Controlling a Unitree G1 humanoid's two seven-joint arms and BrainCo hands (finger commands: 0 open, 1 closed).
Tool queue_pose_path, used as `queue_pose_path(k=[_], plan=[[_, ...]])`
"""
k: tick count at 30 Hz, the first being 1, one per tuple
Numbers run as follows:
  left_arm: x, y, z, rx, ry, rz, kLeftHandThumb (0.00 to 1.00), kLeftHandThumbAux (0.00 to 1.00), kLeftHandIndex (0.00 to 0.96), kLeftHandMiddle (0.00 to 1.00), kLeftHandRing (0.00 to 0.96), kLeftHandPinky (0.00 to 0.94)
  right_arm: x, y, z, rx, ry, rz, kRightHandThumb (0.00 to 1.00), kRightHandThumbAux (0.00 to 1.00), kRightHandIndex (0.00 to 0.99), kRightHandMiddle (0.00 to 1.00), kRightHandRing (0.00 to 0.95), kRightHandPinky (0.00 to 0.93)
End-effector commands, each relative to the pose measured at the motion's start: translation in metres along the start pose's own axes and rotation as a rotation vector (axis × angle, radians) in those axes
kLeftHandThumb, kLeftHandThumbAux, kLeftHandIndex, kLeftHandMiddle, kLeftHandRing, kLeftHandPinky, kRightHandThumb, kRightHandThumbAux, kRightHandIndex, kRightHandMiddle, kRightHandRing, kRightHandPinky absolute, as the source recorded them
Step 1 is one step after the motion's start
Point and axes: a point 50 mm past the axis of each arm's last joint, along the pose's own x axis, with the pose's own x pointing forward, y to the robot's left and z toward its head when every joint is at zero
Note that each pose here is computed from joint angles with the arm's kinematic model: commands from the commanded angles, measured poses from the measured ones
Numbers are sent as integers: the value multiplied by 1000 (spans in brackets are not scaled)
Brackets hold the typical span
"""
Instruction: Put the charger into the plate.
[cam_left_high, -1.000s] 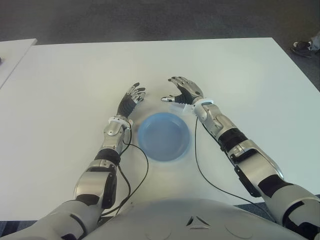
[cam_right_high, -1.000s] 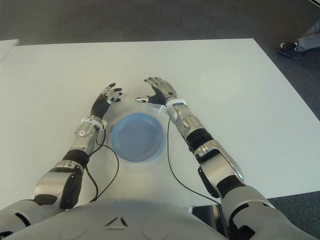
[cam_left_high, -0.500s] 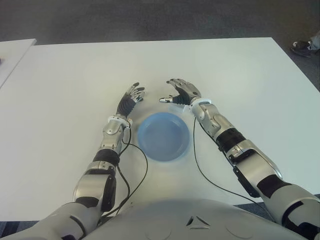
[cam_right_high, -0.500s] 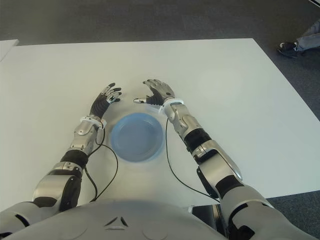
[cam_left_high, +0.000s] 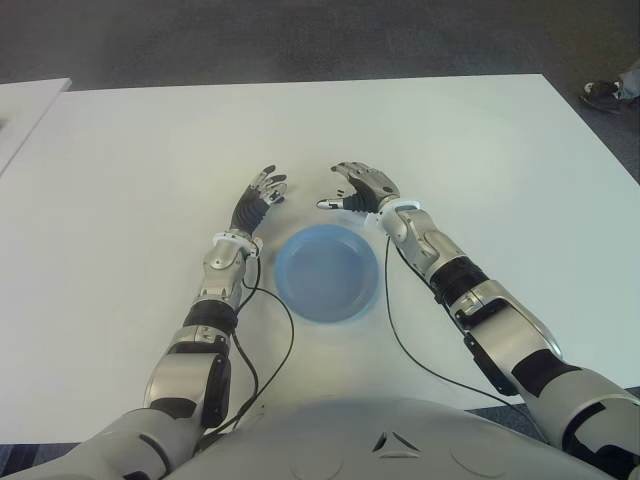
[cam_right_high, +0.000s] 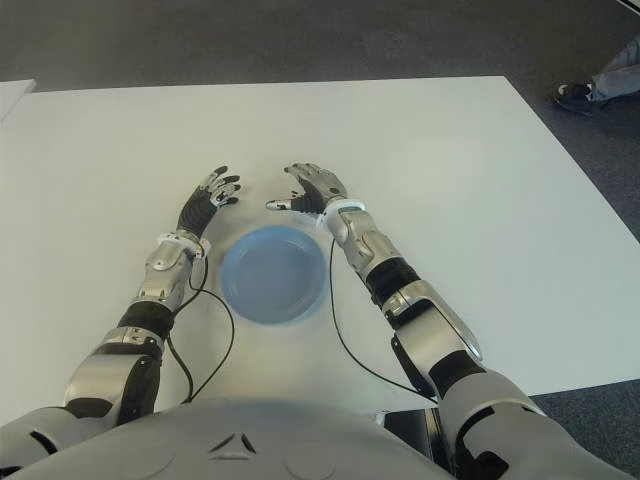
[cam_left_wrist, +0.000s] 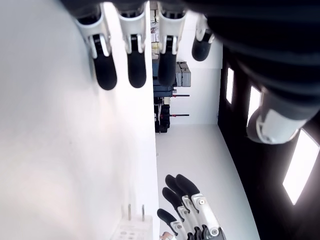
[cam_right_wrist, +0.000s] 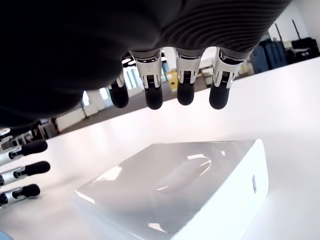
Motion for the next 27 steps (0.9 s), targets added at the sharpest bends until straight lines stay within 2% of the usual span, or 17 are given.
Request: queue_pose_path(k=[1, 13, 22, 27], plan=[[-8, 5, -10, -2, 55, 10, 0, 488, 83, 190, 196, 213, -3, 6, -4, 23, 18, 16, 296, 217, 0, 0, 0, 56], [-9, 9, -9, -5, 50, 7, 0, 487, 78, 193, 202, 214, -10, 9, -9, 55, 28, -6, 291, 240, 0, 0, 1, 111], [-9, 12, -6, -70, 33, -16, 0, 491, 83, 202, 209, 220, -20, 27, -32, 90, 59, -102, 283, 268, 0, 0, 15, 105], [-10, 13, -5, -108, 33, -25, 0, 488, 83, 208, 213, 221, -19, 29, -33, 109, 57, -154, 308, 289, 0, 0, 24, 122]])
